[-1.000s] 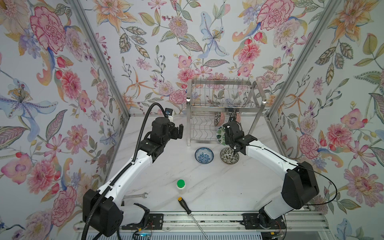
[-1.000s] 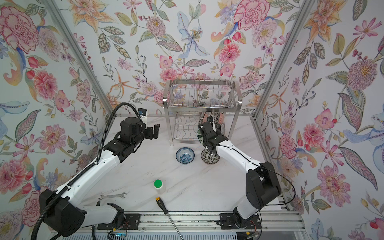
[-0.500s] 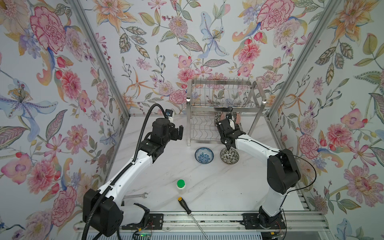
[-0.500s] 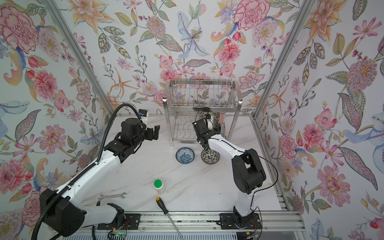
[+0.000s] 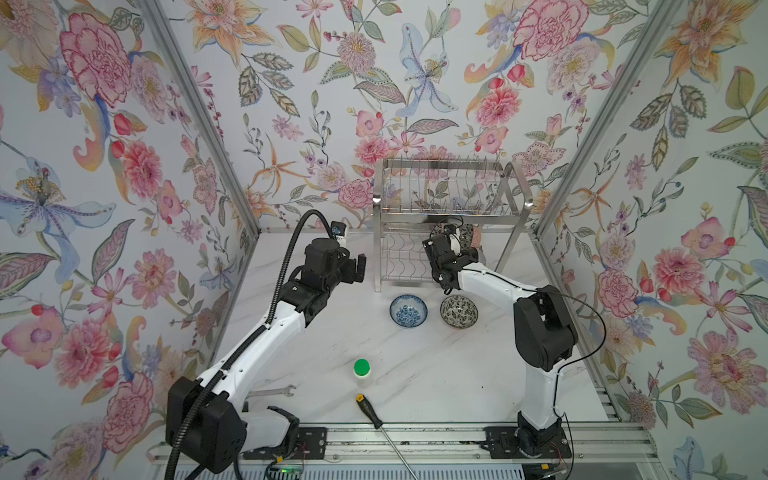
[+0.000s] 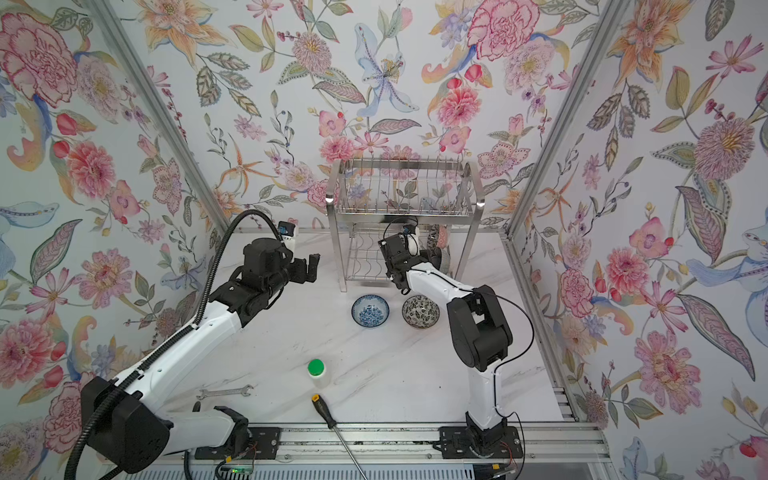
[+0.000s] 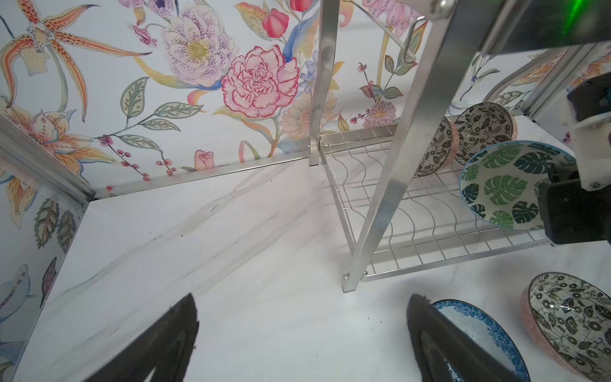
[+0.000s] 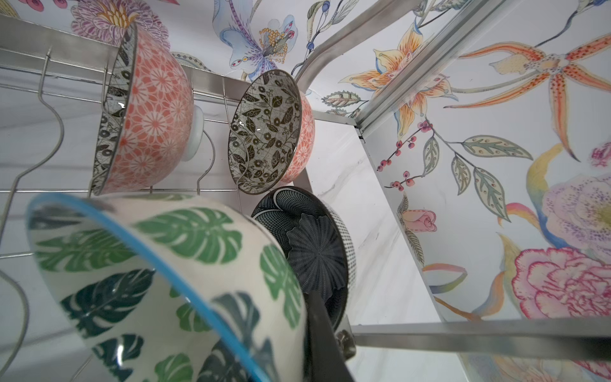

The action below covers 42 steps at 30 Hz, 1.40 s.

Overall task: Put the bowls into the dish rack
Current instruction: 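Lower the monstera bowl upright into a rack slot with right gripper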

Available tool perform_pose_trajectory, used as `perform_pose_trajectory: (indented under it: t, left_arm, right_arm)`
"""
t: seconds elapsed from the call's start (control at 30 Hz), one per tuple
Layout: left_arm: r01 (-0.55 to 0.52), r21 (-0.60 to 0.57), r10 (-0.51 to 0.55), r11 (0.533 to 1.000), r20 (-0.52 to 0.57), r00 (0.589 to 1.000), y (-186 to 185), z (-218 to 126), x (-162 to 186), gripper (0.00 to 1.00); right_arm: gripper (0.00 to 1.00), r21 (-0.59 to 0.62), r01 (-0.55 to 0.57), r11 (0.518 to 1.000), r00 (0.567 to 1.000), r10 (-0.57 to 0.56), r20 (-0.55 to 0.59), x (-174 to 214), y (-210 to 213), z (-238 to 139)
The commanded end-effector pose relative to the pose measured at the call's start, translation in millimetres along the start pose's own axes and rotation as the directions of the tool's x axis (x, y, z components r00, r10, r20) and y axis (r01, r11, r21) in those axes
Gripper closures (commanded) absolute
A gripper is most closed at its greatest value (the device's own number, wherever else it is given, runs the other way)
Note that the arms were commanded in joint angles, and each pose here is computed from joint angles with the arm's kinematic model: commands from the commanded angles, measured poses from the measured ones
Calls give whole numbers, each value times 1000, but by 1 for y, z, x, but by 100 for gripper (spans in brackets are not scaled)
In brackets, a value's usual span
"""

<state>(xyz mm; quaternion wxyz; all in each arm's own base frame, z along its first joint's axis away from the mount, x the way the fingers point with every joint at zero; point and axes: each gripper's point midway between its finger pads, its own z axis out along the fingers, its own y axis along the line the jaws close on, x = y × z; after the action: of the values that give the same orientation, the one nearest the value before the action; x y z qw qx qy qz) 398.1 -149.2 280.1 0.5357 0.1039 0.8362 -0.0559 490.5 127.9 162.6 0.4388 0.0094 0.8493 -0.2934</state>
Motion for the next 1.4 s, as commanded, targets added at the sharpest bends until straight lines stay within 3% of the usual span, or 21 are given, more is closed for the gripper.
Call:
perform_pose_trajectory:
  t: [0.0,0.97,1.37]
  left_arm:
    - [13,-2,-13,1000,-4,1000,5,-1,4,1]
    - [14,8,-14,1000,-25,1000,8,9,10,1]
    - [15,1,-15,1000,-32,999,11,7,14,1]
  right_arm:
    - [100,37,-32,999,999,31,31,-15,-5,4]
    - [100,104,34,994,999,-36,18,-15,13,33]
    - [100,77,47,996,999,-48,10,-12,24,39]
